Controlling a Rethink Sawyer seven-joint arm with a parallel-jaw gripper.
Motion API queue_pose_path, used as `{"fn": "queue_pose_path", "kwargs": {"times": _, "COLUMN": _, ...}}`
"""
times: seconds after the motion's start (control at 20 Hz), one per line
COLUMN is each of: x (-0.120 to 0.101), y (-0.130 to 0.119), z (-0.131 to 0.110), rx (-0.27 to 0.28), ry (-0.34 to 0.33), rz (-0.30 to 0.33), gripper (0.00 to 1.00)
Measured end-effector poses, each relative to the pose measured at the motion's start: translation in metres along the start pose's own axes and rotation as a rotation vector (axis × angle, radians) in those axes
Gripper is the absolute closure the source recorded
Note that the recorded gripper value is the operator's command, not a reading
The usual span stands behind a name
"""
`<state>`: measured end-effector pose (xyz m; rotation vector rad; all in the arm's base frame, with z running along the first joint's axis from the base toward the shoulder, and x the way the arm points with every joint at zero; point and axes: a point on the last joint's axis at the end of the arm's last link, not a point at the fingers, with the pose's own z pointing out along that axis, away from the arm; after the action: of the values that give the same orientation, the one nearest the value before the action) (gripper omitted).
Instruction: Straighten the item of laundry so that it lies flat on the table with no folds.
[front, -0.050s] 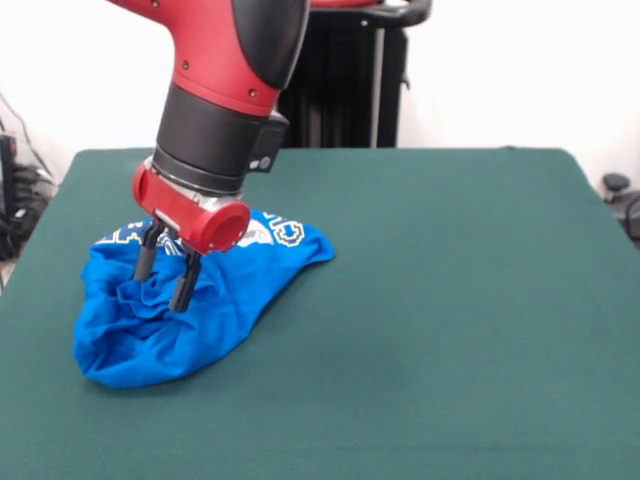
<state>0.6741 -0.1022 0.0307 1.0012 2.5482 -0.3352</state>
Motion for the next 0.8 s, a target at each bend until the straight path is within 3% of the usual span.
{"fn": "queue_pose_path", "kwargs": {"times": 0.4, "x": 0.018, "y": -0.004, "z": 0.005, "rx": 0.045, "ry": 0.071, "rz": -0.007, "gripper": 0.00}}
{"fn": "queue_pose_path", "kwargs": {"times": 0.8, "x": 0.041, "y": -0.024, "z": 0.010, "rx": 0.107, "ry": 0.212, "rz": 0.047, "gripper": 0.00}}
